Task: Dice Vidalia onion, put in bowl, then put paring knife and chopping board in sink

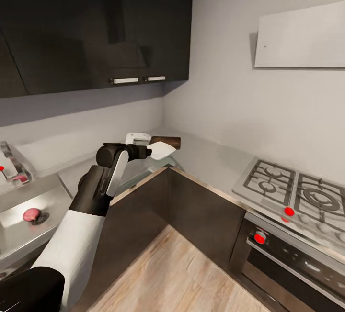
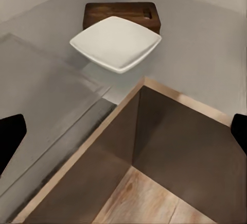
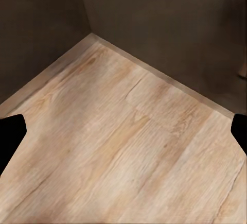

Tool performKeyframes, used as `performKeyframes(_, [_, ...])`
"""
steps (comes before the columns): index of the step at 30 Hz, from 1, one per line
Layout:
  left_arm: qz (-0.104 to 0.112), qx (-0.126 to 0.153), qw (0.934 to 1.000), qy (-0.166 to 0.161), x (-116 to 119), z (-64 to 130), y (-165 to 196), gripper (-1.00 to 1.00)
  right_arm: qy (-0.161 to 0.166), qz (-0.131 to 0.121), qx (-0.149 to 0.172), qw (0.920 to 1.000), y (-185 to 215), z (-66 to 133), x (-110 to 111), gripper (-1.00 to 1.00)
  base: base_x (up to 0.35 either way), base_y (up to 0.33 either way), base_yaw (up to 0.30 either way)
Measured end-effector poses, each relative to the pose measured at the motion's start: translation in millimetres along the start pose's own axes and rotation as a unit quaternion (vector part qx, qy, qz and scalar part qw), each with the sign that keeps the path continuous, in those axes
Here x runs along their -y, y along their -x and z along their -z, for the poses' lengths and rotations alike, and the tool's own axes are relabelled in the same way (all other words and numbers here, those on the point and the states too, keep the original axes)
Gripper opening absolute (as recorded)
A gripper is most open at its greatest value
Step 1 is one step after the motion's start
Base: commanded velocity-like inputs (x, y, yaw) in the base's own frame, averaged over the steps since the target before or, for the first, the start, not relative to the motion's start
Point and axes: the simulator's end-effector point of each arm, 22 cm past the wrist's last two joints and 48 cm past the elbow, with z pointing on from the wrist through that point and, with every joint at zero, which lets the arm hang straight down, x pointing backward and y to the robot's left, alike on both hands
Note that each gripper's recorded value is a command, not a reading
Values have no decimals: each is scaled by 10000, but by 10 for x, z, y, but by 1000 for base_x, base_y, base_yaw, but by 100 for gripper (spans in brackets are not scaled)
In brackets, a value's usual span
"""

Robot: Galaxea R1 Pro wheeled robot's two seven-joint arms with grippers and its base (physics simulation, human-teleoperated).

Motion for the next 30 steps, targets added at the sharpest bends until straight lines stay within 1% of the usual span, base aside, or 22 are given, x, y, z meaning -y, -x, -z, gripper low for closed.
performKeyframes(10, [-5,-36,10000,15,-16,-16,-26,100,-1,-2,0,10000,0,0,0,100,334,0,0])
performKeyframes(17, [-7,-109,9999,22,-20,-51,-80,100,0,-1,-6,10000,-3,0,0,100,334,0,0])
performKeyframes(19, [-6,-124,9999,27,-26,-58,-92,100,2,0,-51,10000,-26,4,-5,100,334,0,0])
performKeyframes(21, [-7,-180,9998,38,-37,-82,-132,100,15,-9,-271,9996,-131,16,-33,100,334,0,0])
performKeyframes(22, [-9,-223,9997,45,-42,-101,-164,100,30,-16,-465,9989,-219,26,-57,100,334,0,0])
performKeyframes(23, [-8,-276,9996,54,-51,-124,-204,100,44,-21,-791,9969,-364,47,-81,100,332,0,0])
performKeyframes(24, [-9,-304,9995,58,-55,-135,-224,100,49,-23,-979,9952,-447,63,-89,100,321,0,0])
performKeyframes(25, [-8,-369,9993,64,-59,-163,-274,100,62,-22,-1456,9893,-655,117,-109,100,316,0,0])
performKeyframes(27, [-9,-425,9991,70,-63,-186,-317,100,72,-22,-1798,9837,-807,175,-121,100,306,0,0])
performKeyframes(29, [-10,-472,9989,75,-66,-205,-353,100,67,-20,-1991,9799,-900,221,-117,100,298,0,0])
performKeyframes(30, [-10,-486,9988,76,-67,-211,-364,100,62,-17,-2036,9790,-921,232,-109,100,294,0,0])
